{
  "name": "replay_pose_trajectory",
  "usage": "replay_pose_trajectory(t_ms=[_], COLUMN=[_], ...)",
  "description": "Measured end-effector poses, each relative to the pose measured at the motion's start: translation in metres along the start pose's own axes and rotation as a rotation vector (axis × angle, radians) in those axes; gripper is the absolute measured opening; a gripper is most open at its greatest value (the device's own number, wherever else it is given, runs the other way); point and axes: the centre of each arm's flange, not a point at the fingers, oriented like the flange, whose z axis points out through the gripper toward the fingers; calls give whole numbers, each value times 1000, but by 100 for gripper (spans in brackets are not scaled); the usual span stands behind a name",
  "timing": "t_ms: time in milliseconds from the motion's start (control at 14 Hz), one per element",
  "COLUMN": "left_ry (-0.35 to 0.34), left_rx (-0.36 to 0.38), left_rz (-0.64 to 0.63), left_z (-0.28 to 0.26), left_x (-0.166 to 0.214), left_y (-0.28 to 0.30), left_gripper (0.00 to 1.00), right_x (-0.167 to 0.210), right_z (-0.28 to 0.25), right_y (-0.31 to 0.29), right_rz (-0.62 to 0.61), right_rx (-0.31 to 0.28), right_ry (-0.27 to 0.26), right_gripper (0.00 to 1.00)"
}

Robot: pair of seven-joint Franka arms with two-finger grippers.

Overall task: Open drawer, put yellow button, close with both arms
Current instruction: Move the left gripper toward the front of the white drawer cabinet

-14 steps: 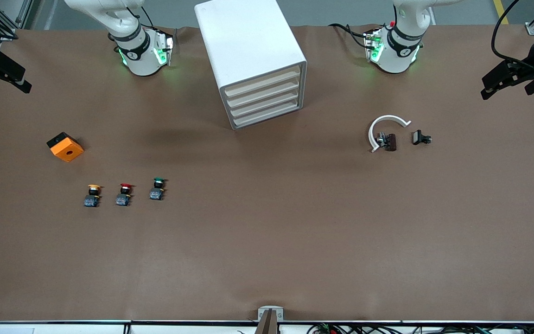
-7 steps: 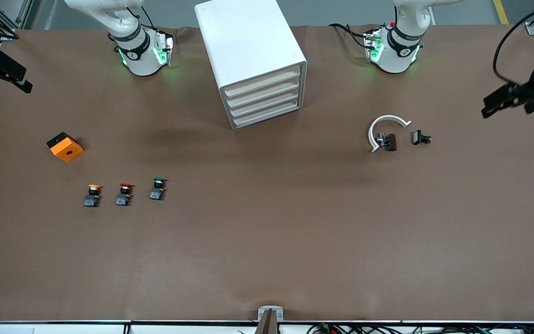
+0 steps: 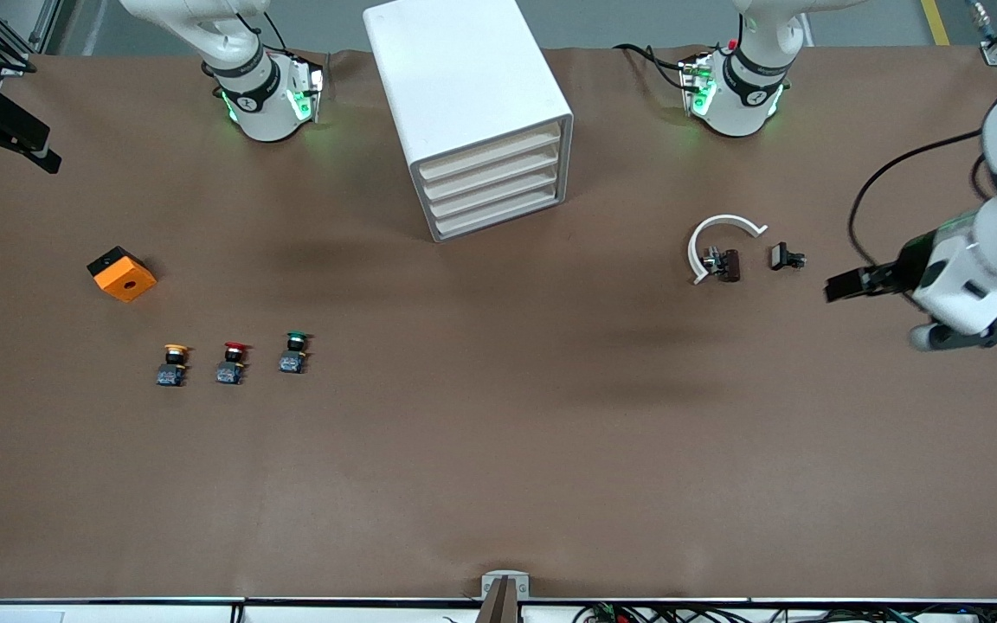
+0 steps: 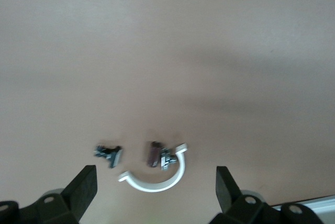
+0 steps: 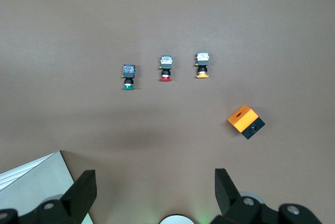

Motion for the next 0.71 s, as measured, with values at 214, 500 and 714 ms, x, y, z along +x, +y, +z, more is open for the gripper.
replay_pose_trajectory(t_ms=[214, 500, 714], left_ry=[-25, -49, -73], left_rx=[-1, 26, 61], left_rz=[-75, -217, -357], left_z=[35, 80, 113], left_x=[4, -15, -35], left_y=[50, 141, 193], left_gripper=[100, 100, 100], right_x=[-1, -1, 1], right_z=[1, -7, -6], right_y=[1, 1, 1], right_rz=[1, 2, 3], right_rx=[0, -1, -2], right_ry=[-7, 19, 16], right_gripper=[100, 100, 100])
